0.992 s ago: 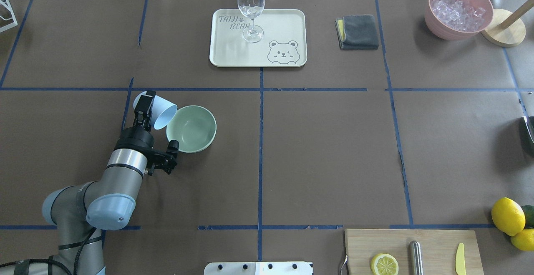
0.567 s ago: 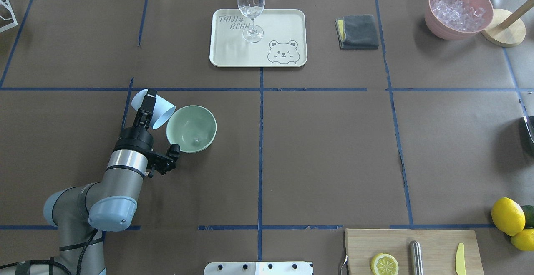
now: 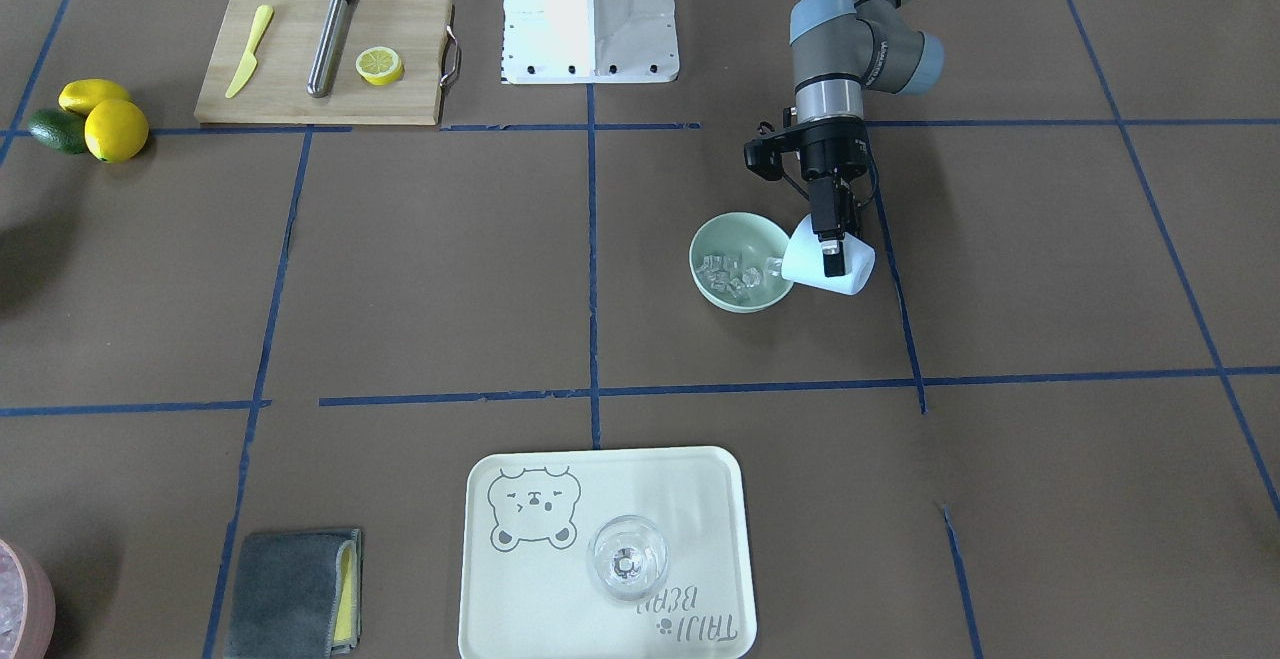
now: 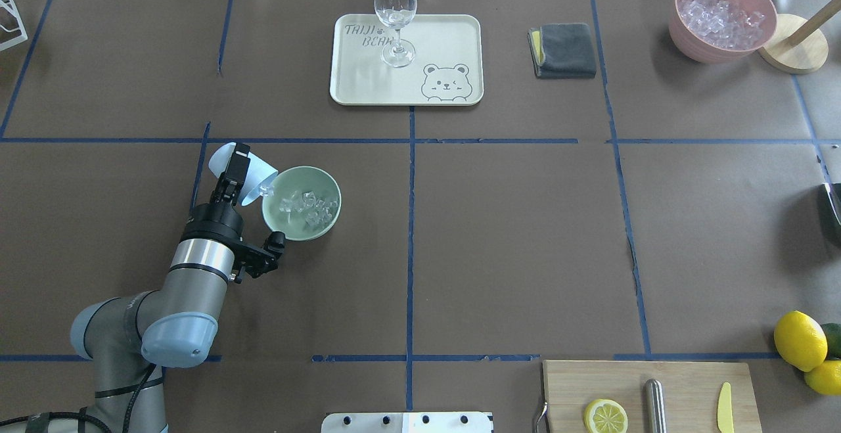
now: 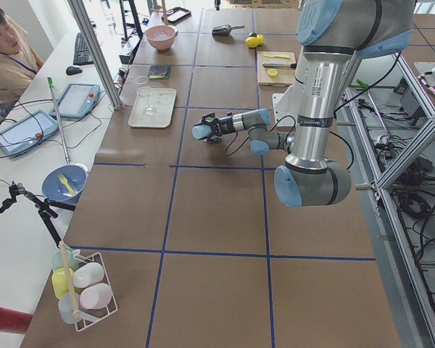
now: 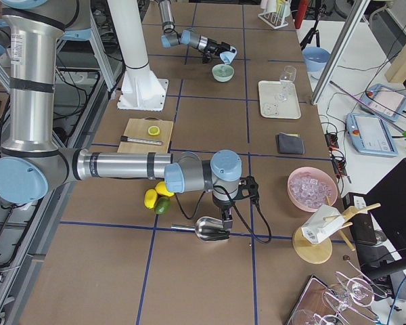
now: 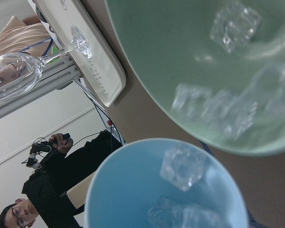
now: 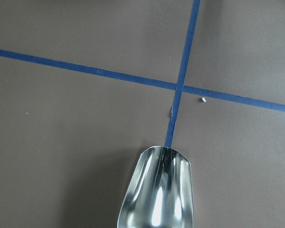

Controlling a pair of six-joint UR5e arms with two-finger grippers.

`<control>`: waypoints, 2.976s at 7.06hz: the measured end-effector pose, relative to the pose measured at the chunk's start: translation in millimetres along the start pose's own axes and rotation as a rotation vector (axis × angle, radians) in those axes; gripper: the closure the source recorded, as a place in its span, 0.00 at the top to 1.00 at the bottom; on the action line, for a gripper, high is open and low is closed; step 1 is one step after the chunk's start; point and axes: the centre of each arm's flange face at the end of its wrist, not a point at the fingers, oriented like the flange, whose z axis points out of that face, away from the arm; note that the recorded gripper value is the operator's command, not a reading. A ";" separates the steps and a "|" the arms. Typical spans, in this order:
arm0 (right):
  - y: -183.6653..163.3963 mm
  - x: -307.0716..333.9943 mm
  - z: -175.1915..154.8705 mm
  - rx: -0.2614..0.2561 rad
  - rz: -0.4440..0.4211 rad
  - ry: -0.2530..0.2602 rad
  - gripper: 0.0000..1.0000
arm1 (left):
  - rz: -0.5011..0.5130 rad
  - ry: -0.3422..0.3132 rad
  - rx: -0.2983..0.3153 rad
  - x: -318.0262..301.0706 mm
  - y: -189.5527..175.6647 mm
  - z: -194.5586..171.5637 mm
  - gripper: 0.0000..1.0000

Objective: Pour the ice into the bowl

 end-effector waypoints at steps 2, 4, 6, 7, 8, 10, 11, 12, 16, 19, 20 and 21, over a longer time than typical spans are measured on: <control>0.0 0.0 0.0 0.000 0.000 0.000 1.00 | 0.057 -0.008 0.003 -6.1 -0.2 -2.1 0.00; 0.1 0.2 0.3 -0.001 0.002 0.000 1.00 | 0.079 -0.017 -0.006 -8.2 0.7 -2.5 0.00; 0.4 0.5 0.5 -0.001 0.002 0.000 1.00 | 0.056 -0.027 -0.004 -11.8 2.0 -4.1 0.00; 0.4 0.5 0.5 -0.001 0.002 0.000 1.00 | -0.007 -0.052 0.013 -19.1 5.1 -8.0 0.00; 0.3 0.4 0.4 -0.001 0.002 0.000 1.00 | -0.104 -0.089 0.041 -24.5 11.4 -12.8 0.00; 0.3 0.2 0.2 0.000 0.002 0.000 1.00 | -0.317 -0.134 0.093 -20.8 24.1 -17.8 0.00; 0.1 0.1 0.1 0.000 0.002 0.000 1.00 | -0.461 -0.123 0.137 -20.2 24.9 -19.7 0.00; 0.0 0.0 0.0 0.000 0.001 0.000 1.00 | -0.617 -0.100 0.209 -20.7 25.1 -23.5 0.00; 0.0 0.0 0.0 0.000 0.001 0.000 1.00 | -1.494 0.141 0.559 -1.1 48.1 -47.2 0.00; 0.0 -0.1 -0.1 0.000 0.001 0.000 1.00 | -2.046 0.384 0.575 3.6 46.3 -49.8 0.00; -0.1 -0.3 -0.3 0.001 0.001 0.000 1.00 | -2.169 0.441 0.544 11.9 50.1 -48.8 0.00; -0.2 -0.4 -0.4 0.001 0.001 0.000 1.00 | -2.250 0.478 0.498 26.7 62.3 -48.3 0.00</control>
